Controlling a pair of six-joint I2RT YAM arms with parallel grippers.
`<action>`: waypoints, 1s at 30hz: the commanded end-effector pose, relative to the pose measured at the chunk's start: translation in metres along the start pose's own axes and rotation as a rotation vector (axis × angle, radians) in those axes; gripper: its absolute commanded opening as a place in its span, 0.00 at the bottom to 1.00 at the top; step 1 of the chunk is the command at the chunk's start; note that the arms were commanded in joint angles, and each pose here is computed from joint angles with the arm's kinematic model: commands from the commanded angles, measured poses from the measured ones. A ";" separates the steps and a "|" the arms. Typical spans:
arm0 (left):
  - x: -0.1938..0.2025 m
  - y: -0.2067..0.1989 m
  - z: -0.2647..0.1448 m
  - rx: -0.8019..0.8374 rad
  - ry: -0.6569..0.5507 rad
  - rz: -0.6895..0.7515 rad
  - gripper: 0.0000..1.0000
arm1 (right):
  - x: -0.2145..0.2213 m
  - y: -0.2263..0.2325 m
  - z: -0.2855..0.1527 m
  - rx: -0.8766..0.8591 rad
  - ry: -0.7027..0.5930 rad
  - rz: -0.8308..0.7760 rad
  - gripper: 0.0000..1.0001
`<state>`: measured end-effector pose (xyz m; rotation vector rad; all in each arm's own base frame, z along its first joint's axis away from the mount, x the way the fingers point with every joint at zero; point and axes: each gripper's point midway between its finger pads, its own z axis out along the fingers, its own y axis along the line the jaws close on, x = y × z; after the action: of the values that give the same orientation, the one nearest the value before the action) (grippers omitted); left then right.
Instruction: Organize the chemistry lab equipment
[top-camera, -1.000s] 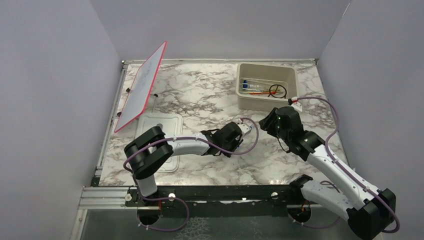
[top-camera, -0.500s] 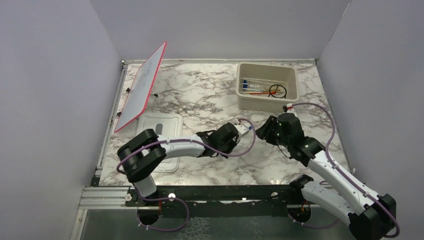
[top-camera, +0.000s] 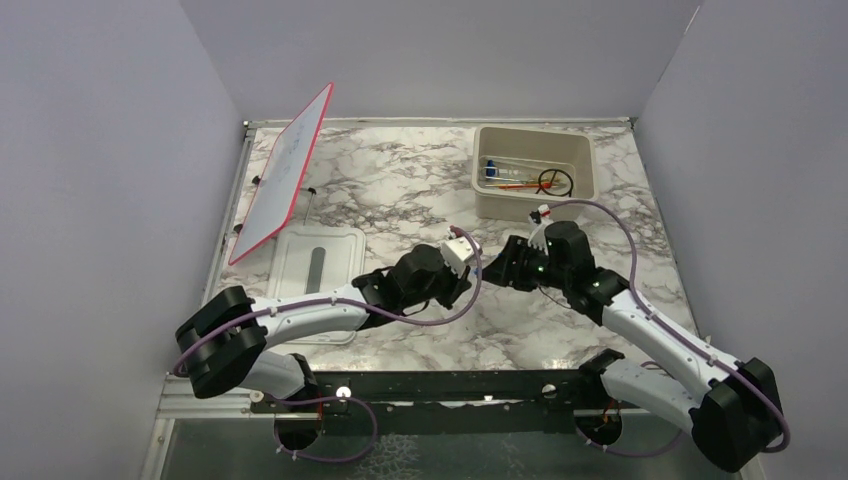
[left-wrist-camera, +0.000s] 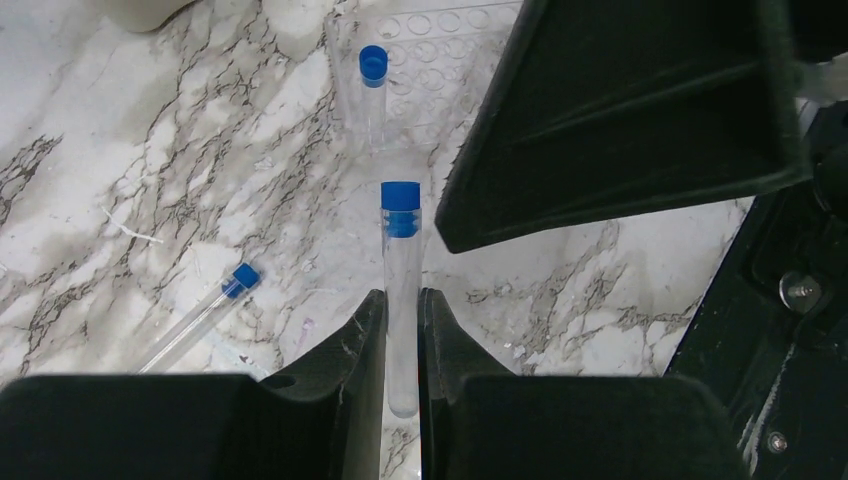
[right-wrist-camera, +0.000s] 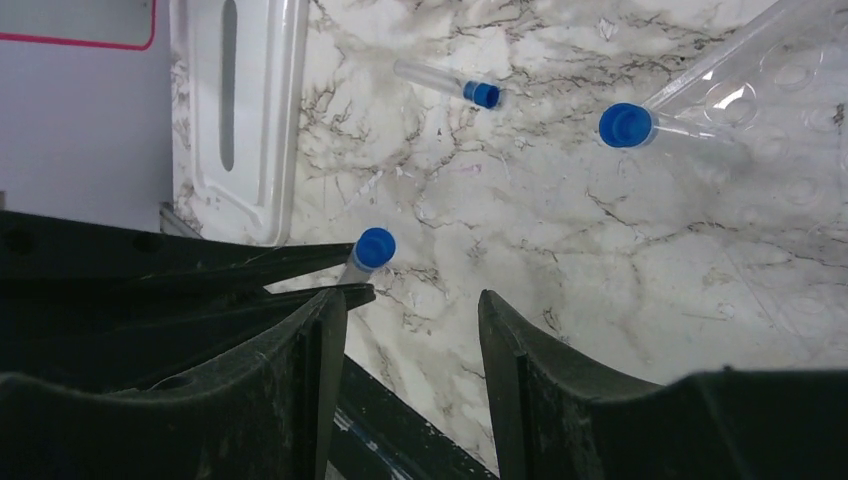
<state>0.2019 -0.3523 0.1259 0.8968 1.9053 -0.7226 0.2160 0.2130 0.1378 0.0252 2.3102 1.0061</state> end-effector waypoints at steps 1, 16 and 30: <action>-0.017 -0.012 -0.007 0.061 -0.086 0.016 0.08 | -0.010 0.017 0.007 -0.053 0.007 0.073 0.56; -0.011 -0.015 -0.008 0.086 -0.080 0.021 0.08 | -0.006 0.019 0.020 -0.085 0.027 0.166 0.45; -0.016 -0.007 -0.007 0.028 -0.082 -0.007 0.30 | -0.004 0.015 0.021 -0.073 0.038 0.127 0.17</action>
<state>0.1921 -0.3519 0.1253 0.9220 1.8699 -0.7791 0.2229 0.2403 0.1298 0.1763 2.3641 1.2022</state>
